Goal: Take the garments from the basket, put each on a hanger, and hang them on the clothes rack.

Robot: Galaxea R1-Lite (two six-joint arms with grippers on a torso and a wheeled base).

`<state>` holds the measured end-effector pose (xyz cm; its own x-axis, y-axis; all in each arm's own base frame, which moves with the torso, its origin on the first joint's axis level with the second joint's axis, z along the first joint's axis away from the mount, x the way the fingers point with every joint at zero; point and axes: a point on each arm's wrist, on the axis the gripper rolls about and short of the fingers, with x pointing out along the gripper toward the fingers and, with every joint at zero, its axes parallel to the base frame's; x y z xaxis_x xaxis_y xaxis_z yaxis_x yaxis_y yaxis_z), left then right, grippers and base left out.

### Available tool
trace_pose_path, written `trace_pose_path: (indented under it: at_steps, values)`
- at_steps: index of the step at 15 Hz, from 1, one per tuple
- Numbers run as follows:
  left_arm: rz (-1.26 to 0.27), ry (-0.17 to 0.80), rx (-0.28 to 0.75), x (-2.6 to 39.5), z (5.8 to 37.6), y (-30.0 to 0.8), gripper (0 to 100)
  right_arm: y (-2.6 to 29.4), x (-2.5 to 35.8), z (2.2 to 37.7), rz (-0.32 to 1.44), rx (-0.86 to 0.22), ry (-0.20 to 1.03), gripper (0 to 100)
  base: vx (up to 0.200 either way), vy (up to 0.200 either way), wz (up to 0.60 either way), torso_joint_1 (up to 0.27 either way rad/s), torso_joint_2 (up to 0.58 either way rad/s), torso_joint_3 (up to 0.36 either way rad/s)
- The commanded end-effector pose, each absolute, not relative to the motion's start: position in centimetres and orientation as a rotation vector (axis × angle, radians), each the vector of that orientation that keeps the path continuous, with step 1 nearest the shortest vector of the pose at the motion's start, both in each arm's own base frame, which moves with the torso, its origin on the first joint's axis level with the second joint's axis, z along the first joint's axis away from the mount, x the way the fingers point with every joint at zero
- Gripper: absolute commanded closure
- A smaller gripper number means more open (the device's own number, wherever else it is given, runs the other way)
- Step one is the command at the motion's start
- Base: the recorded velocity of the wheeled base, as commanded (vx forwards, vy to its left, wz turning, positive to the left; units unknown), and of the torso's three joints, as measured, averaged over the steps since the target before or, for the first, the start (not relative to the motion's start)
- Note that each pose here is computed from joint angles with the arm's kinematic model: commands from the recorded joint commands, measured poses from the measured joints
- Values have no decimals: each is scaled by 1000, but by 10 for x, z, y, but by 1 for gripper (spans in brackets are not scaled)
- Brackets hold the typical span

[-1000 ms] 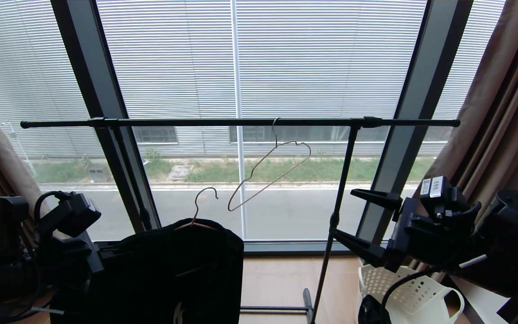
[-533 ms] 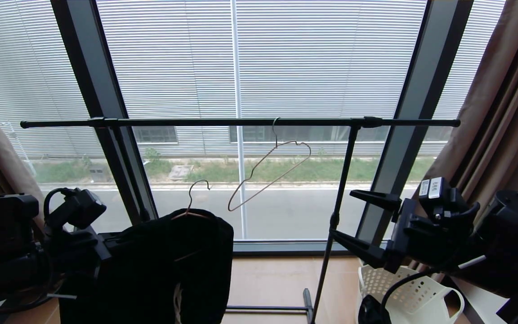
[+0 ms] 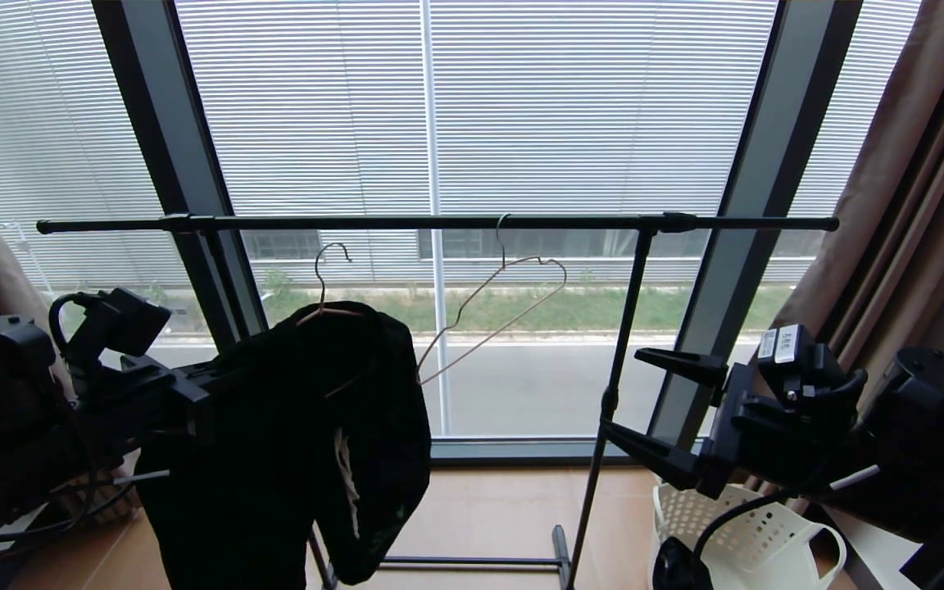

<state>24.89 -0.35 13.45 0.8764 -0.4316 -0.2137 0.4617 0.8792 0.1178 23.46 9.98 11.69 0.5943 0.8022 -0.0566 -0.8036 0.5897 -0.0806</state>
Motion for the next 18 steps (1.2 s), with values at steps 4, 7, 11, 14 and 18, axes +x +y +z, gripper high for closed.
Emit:
trace_pose_path:
  at_steps: [4, 7, 11, 14, 18]
  values:
    - [-442, 70, 200, 242, 142, -28, 100, 100, 235, 116, 935, -101, 16, 0, 0, 0, 0, 0, 0, 0]
    - [-444, 64, 198, 236, 144, -32, 100, 100, 235, 116, 935, -101, 16, 0, 0, 0, 0, 0, 0, 0]
    - [-455, 41, 156, 230, 150, -35, 100, 100, 235, 116, 935, -101, 18, 0, 200, 0, 0, 1, -2, 0]
    - [-463, 46, 155, 229, 148, -36, 100, 100, 234, 116, 935, -101, 19, 0, 200, 0, 0, 15, 6, -2]
    - [-471, 49, 154, 229, 147, -38, 100, 100, 234, 116, 935, -101, 19, 0, 200, 0, 0, 5, 2, 1]
